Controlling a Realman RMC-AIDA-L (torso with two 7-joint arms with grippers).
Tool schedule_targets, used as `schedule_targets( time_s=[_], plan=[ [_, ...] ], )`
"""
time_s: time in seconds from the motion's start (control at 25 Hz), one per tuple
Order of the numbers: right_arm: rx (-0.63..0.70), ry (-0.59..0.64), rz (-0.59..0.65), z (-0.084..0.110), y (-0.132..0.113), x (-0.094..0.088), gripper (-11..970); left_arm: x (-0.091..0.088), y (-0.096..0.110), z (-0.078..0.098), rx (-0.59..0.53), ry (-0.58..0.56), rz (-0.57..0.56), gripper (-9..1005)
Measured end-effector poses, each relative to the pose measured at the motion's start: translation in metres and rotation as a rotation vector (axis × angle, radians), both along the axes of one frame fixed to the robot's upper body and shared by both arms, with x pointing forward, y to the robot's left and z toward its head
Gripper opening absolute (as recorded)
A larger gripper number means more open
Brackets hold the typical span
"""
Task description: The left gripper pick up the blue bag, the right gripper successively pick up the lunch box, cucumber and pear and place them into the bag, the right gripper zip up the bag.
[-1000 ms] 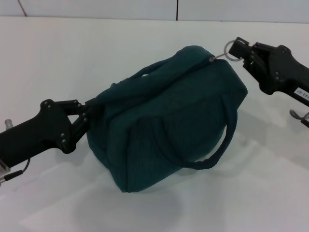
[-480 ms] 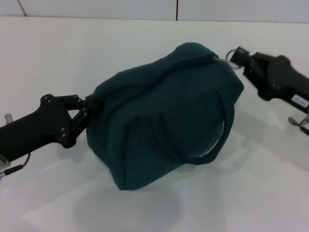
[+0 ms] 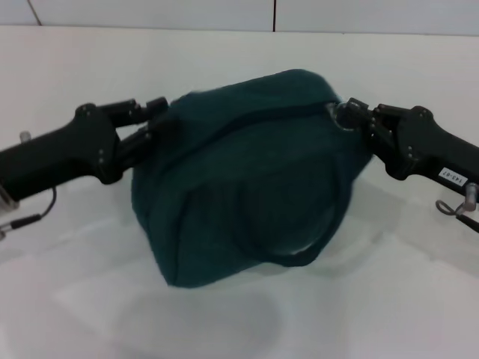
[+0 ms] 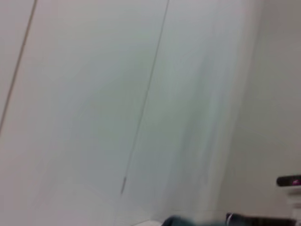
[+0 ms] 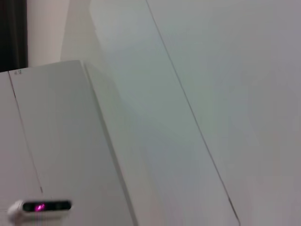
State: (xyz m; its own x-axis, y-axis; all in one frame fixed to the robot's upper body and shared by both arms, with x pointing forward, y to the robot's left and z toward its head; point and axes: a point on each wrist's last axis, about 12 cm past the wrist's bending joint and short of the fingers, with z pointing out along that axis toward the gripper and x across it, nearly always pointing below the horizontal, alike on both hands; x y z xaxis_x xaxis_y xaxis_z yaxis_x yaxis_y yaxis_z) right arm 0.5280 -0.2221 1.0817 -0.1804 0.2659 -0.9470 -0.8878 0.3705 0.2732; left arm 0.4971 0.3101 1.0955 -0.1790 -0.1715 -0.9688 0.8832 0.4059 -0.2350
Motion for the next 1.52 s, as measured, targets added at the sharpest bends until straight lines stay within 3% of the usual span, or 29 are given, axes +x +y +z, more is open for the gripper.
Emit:
schedule_targets(
  time_s=[0.12,0.32,0.6,0.84,1.2,1.52],
  plan=[
    [-0.006,-0.003,0.010,-0.001,0.001,-0.001,11,0.008,0.002,0.014,-0.003,0.013,-0.041,262],
    [-0.002,-0.012,0.027,-0.001,0.002,-0.004,10,0.025,-0.003,0.035,0.044,0.076,-0.114,514],
    [0.004,-0.030,0.039,0.000,0.002,-0.007,10,0.062,-0.018,0.058,0.177,0.243,-0.138,560],
    [0.006,-0.030,0.031,-0.001,0.000,-0.009,10,0.081,-0.028,0.074,0.300,0.400,-0.158,585],
    [0.009,-0.036,0.026,-0.001,-0.001,-0.010,10,0.088,-0.046,0.081,0.481,0.595,-0.207,577],
    [0.015,-0.037,0.032,-0.001,-0.001,-0.012,10,0.087,-0.053,0.094,0.497,0.617,-0.247,556]
  ],
)
